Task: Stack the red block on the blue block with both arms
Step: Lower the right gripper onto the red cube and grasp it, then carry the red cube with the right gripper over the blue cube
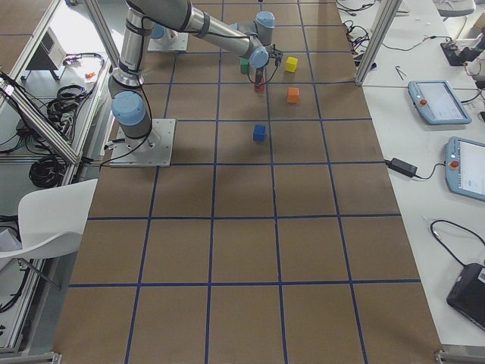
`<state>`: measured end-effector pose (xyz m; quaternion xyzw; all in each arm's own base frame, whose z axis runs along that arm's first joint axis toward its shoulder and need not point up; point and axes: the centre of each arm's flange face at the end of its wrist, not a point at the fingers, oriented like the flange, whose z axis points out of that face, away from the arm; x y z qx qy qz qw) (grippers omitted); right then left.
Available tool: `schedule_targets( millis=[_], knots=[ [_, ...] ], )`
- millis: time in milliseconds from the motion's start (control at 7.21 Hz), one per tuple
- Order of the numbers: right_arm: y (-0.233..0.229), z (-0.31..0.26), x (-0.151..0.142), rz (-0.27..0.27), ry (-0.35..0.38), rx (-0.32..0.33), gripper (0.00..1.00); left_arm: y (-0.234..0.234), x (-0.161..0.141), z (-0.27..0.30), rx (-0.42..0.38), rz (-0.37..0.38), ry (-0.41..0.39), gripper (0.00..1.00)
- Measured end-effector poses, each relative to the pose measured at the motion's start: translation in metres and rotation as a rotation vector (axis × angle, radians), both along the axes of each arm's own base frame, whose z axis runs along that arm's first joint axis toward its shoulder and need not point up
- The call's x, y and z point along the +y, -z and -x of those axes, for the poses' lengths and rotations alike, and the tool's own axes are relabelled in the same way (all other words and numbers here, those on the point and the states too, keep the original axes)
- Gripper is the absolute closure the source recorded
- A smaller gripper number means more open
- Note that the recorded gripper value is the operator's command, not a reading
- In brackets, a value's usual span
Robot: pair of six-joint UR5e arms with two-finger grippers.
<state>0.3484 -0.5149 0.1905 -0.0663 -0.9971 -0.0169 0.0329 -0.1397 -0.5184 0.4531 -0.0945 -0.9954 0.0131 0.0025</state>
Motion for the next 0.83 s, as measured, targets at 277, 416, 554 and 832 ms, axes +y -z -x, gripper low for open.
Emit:
schedule_targets(
  millis=[277,416,554,832],
  knots=[
    [-0.009,0.004,-0.002,0.000,-0.040,-0.005,0.79,-0.001,0.000,0.000,0.002,0.002,-0.001,0.00],
    [-0.019,0.011,-0.003,0.006,-0.067,-0.008,0.79,-0.001,0.000,-0.001,0.004,0.002,-0.002,0.00],
    [-0.031,0.024,-0.007,0.010,-0.093,-0.008,0.79,-0.001,0.000,-0.001,0.003,0.002,-0.002,0.00],
    [-0.057,0.081,-0.025,-0.005,-0.114,-0.001,0.79,-0.001,0.000,-0.001,0.004,0.003,-0.003,0.00]
  ],
)
